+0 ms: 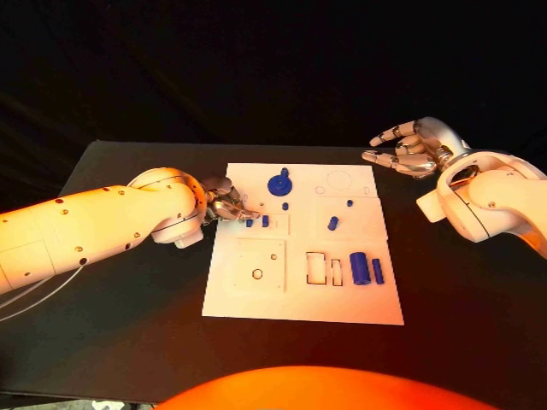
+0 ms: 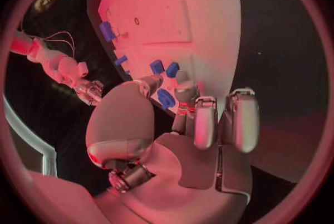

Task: Assemble the parts on the task board

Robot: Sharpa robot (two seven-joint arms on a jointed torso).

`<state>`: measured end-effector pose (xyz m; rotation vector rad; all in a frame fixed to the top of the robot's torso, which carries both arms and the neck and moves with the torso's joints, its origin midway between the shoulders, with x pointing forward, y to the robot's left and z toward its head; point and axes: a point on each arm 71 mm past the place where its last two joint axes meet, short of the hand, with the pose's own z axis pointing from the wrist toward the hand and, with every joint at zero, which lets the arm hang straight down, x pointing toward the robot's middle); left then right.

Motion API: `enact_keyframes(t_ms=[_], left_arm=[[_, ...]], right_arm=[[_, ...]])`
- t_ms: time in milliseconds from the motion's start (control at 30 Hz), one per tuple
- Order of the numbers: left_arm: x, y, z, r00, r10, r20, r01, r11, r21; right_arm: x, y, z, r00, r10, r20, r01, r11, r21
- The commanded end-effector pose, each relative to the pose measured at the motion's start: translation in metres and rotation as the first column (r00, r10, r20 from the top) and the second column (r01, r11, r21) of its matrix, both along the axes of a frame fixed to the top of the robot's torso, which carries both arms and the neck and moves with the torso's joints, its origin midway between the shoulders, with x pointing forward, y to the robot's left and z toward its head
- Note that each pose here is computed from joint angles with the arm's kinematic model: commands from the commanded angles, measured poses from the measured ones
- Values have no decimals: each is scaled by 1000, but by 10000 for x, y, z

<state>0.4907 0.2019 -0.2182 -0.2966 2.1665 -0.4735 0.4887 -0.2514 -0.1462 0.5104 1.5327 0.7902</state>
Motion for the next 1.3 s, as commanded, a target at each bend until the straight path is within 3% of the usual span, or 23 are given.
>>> enact_keyframes(t_ms=[33,333,500,600,667,767,1000,1067,1167,1300], left_arm=[[5,-20,55,999,42,-8,-42,994,-99],[47,-49,253,997,67,45,-56,976,-212],[61,-107,321,995,24,101,1,969,-248],[78,-185,380,984,-26,174,73,961,-268],[88,-239,416,971,-58,230,122,954,-273],[100,-344,466,937,-116,329,210,941,-265],[81,-586,458,836,-280,472,384,913,-139],[83,-635,440,817,-311,487,407,907,-104],[96,-693,394,800,-352,485,428,903,-50],[123,-752,316,793,-404,457,440,898,30]], right_arm=[[-3,15,2,1000,17,8,-17,1000,-4],[1,13,-1,1000,16,8,-16,1000,-4],[1,4,-1,1000,13,10,-13,1000,-4],[2,-2,2,1000,11,15,-11,1000,-3],[4,-4,5,1000,10,19,-10,1000,-2],[6,-8,8,1000,9,24,-9,1000,0],[11,-2,14,999,16,35,-16,1000,3],[11,0,15,999,18,37,-19,1000,3],[11,6,16,999,22,40,-22,1000,3],[10,16,18,999,26,44,-26,1000,4]])
